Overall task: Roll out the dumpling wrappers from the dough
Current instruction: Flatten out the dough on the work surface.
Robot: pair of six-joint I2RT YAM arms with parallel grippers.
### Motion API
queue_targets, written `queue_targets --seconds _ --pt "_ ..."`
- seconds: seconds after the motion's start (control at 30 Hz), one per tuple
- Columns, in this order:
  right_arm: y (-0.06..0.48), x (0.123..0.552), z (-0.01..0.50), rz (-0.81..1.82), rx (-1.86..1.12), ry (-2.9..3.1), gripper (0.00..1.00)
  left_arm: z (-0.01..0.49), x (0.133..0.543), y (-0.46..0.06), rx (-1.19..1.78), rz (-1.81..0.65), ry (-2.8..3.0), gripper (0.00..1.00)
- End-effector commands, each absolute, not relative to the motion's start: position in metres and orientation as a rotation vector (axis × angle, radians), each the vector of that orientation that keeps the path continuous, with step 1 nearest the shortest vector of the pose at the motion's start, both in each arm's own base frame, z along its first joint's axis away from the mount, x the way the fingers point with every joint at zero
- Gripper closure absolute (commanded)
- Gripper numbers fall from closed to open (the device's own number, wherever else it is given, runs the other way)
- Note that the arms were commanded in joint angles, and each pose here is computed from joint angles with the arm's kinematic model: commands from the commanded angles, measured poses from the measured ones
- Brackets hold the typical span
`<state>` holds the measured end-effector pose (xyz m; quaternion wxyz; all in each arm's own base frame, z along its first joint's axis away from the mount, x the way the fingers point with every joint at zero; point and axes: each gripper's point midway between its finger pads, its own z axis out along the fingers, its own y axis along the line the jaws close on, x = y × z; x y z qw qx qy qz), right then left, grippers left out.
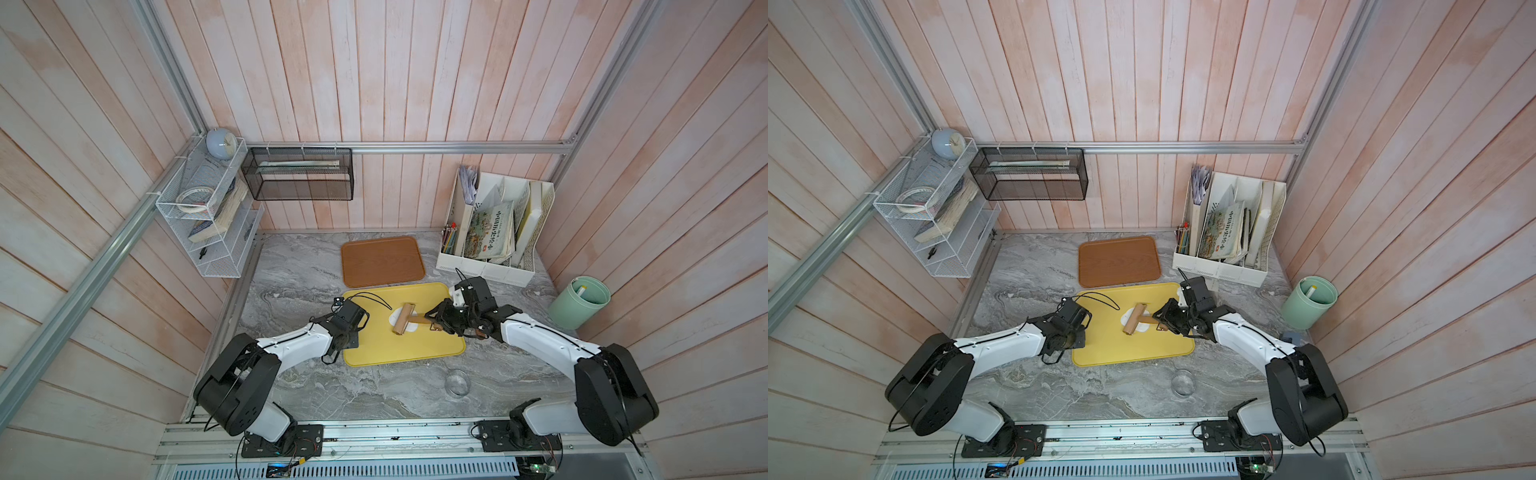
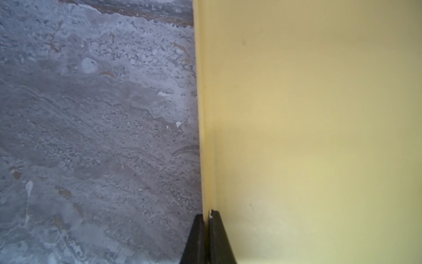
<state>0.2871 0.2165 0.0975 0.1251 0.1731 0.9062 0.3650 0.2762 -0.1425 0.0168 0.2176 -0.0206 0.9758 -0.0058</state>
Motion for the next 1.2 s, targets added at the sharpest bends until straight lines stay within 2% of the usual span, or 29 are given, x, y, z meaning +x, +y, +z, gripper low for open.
queue_targets --seconds 0.0,0.1,0.23,0.37,0.7,0.8,0.9,1.0,1.07,1.17 --pt "0.156 0.247 0.028 0.645 0.658 2.841 1.00 -0.025 0.220 -0.124 0.047 0.109 2.948 1.00" --pt "0.126 0.220 -0.002 0.549 0.787 2.910 1.00 -0.024 0.220 -0.124 0.046 0.107 2.946 1.00" --pt "0.104 0.205 -0.015 0.498 0.842 2.937 1.00 -0.025 0.220 -0.124 0.047 0.108 2.948 1.00" --pt "0.096 0.202 -0.014 0.507 0.876 2.939 1.00 -0.025 0.220 -0.124 0.047 0.109 2.948 1.00" --pt "0.051 0.196 0.002 0.262 0.940 2.938 1.00 -0.025 0.219 -0.124 0.049 0.108 2.949 1.00" --pt "0.070 0.221 0.025 0.476 0.911 2.867 1.00 -0.025 0.220 -0.124 0.049 0.106 2.948 1.00" --pt "0.126 0.268 0.097 0.900 0.747 2.662 1.00 -0.025 0.219 -0.124 0.049 0.106 2.950 1.00" --pt "0.168 0.297 0.167 1.133 0.579 2.465 1.00 -0.025 0.219 -0.124 0.052 0.109 2.951 1.00" --pt "0.188 0.306 0.185 1.215 0.491 2.418 1.00 -0.025 0.220 -0.124 0.050 0.110 2.951 1.00" --pt "0.205 0.316 0.175 1.230 0.428 2.441 1.00 -0.025 0.220 -0.124 0.047 0.108 2.949 1.00"
